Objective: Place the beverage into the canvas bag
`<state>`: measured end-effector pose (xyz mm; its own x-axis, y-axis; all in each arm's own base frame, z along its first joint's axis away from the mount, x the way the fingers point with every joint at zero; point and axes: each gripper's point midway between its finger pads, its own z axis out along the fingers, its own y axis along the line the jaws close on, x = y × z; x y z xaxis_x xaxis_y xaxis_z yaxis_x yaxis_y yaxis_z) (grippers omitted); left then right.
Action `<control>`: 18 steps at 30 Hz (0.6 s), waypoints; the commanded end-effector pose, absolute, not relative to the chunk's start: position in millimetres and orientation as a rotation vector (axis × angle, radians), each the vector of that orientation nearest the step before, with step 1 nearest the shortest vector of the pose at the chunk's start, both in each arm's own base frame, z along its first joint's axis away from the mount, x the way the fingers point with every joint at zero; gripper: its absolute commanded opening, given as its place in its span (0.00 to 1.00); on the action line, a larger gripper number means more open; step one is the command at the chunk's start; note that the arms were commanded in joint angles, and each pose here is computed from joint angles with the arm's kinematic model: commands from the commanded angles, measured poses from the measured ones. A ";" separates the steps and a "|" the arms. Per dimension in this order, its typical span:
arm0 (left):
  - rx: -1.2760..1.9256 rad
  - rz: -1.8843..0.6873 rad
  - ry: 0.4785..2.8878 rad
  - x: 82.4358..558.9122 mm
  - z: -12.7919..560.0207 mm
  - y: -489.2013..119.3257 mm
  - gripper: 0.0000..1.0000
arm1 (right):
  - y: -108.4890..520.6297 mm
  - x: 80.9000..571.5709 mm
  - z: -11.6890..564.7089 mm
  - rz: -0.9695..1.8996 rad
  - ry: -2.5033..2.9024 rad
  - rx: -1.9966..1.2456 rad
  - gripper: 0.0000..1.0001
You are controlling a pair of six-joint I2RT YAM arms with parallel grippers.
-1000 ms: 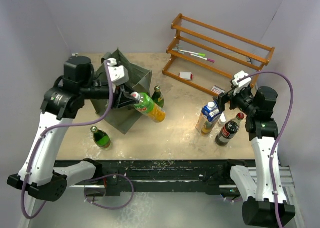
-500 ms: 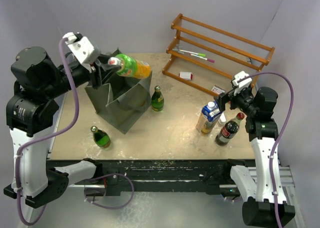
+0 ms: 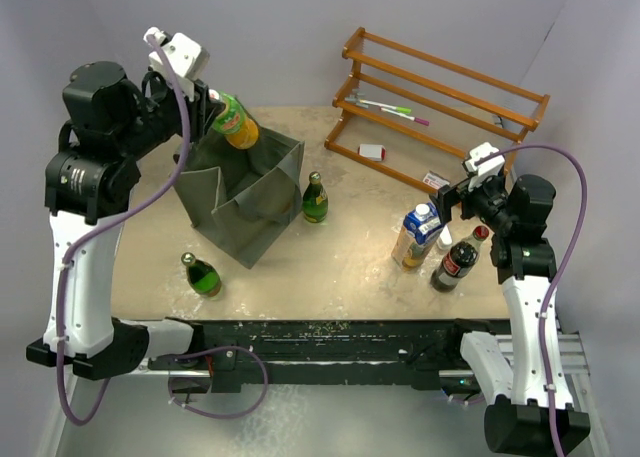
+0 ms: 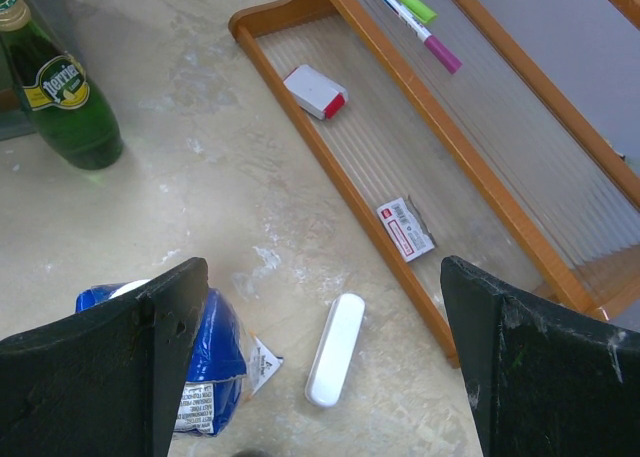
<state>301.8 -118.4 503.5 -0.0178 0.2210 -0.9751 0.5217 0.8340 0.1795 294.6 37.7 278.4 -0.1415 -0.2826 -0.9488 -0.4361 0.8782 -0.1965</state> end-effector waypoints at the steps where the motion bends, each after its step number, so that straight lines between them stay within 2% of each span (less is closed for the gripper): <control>1: 0.543 -0.147 1.502 322.3 528.4 -104.9 0.00 | 35.4 296.2 292.5 0.109 1.680 -0.560 1.00; 7: 0.571 -0.093 1.601 359.2 474.8 -105.5 0.00 | 37.1 294.7 293.1 0.117 1.676 -0.565 1.00; 18: 0.588 -0.144 1.759 414.1 388.7 -120.4 0.00 | 40.5 291.3 296.2 0.131 1.661 -0.575 1.00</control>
